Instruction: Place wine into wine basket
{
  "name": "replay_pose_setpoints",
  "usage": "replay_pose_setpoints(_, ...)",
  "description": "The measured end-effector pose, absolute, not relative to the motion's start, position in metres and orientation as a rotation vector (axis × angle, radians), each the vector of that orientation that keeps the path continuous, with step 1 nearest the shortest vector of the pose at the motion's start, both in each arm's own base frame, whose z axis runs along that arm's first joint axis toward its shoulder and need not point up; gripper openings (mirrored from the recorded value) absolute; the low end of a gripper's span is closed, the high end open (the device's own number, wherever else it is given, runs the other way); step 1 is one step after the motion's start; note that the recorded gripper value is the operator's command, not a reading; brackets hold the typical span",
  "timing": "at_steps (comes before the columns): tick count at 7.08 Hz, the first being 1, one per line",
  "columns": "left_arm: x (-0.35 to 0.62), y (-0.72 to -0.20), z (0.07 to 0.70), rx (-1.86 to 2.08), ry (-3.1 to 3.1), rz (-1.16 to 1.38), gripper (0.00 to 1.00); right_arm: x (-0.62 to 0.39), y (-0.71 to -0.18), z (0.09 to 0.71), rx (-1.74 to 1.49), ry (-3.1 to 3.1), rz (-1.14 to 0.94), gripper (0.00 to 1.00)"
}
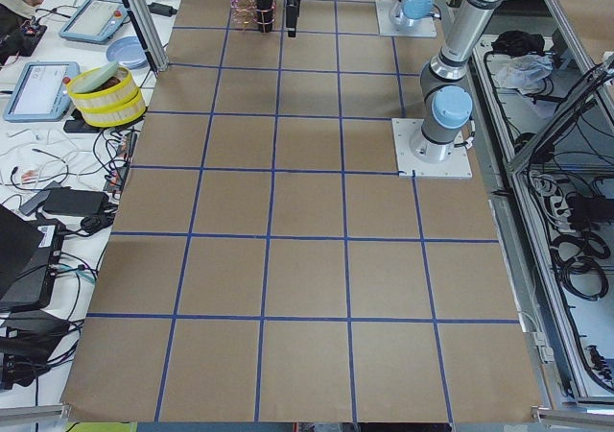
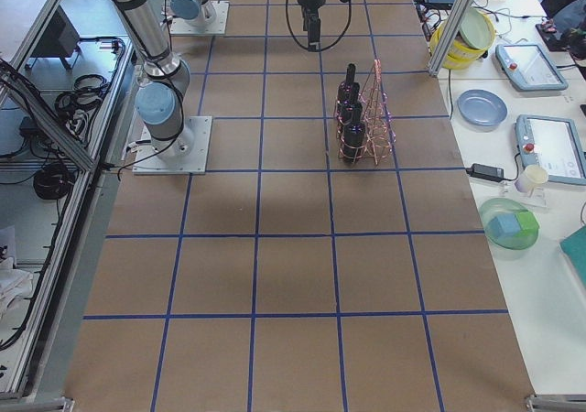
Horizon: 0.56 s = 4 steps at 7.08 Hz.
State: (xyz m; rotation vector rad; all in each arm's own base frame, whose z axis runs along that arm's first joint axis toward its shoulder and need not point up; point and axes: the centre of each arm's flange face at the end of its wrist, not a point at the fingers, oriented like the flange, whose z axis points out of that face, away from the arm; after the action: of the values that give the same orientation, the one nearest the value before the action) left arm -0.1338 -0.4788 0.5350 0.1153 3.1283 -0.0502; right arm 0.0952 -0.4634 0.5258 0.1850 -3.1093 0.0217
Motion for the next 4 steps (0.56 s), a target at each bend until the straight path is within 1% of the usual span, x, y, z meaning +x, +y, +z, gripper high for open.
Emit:
replay_pose_setpoints(2, -0.134, -0.479, 0.535, 0.115, 3.129, -0.051, 1.00, 0.100, -0.459, 0.521, 0.141, -3.107, 0.078, 1.00)
replay_pose_setpoints(4, -0.134, -0.479, 0.535, 0.113, 3.130, -0.051, 1.00, 0.123, -0.481, 0.529, 0.085, -3.099, 0.135, 0.99)
